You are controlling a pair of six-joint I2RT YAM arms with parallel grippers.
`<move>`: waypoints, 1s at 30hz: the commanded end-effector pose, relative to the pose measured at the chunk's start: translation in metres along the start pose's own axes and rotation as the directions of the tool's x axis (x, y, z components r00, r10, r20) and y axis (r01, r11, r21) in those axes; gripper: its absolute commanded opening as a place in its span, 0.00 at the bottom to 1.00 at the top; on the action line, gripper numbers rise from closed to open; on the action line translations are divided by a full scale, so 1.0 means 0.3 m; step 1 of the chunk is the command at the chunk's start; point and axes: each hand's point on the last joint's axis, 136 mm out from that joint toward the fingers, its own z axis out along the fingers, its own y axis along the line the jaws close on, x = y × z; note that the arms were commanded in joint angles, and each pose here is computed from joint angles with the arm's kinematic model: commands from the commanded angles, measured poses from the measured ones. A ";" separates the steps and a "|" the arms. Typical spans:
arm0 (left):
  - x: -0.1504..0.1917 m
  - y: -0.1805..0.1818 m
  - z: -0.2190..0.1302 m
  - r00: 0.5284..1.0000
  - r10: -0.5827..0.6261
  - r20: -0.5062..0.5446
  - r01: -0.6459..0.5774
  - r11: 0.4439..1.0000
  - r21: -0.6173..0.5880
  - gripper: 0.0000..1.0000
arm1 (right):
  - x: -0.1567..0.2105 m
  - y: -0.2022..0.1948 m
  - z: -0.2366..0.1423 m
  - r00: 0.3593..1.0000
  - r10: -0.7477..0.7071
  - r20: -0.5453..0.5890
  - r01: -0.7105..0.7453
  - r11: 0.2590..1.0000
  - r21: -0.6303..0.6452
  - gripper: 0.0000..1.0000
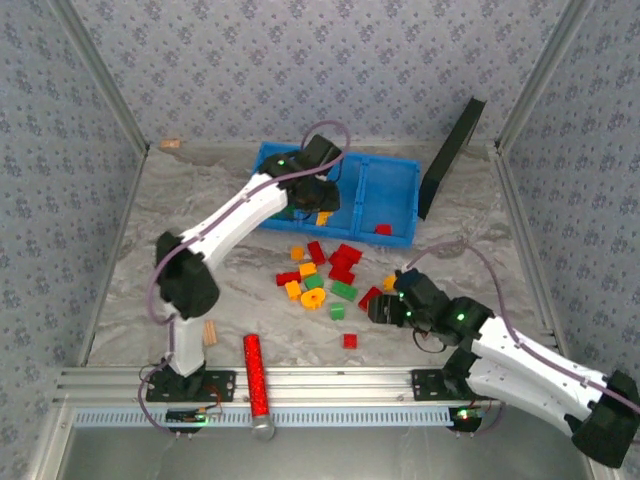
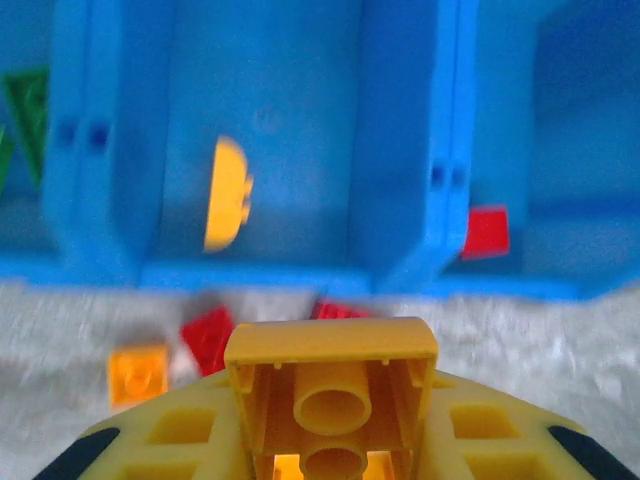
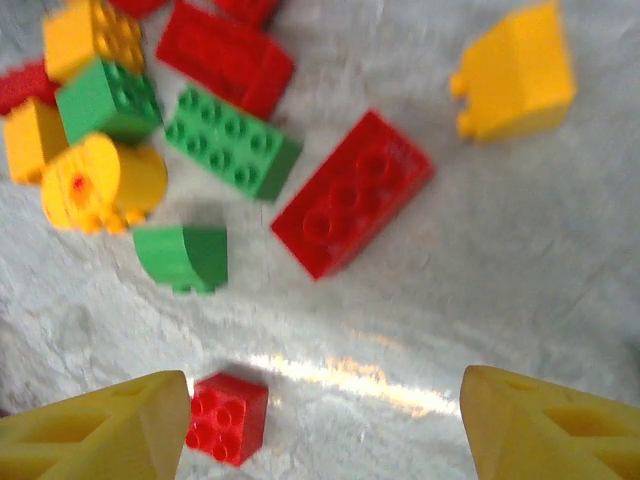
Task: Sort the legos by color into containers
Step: Place the lego in the container.
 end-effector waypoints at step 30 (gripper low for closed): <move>0.097 0.138 0.570 0.969 -0.019 -0.246 -0.004 0.996 -0.089 0.33 | 0.219 0.184 0.199 0.967 0.021 -0.255 0.031 0.979 0.200 0.68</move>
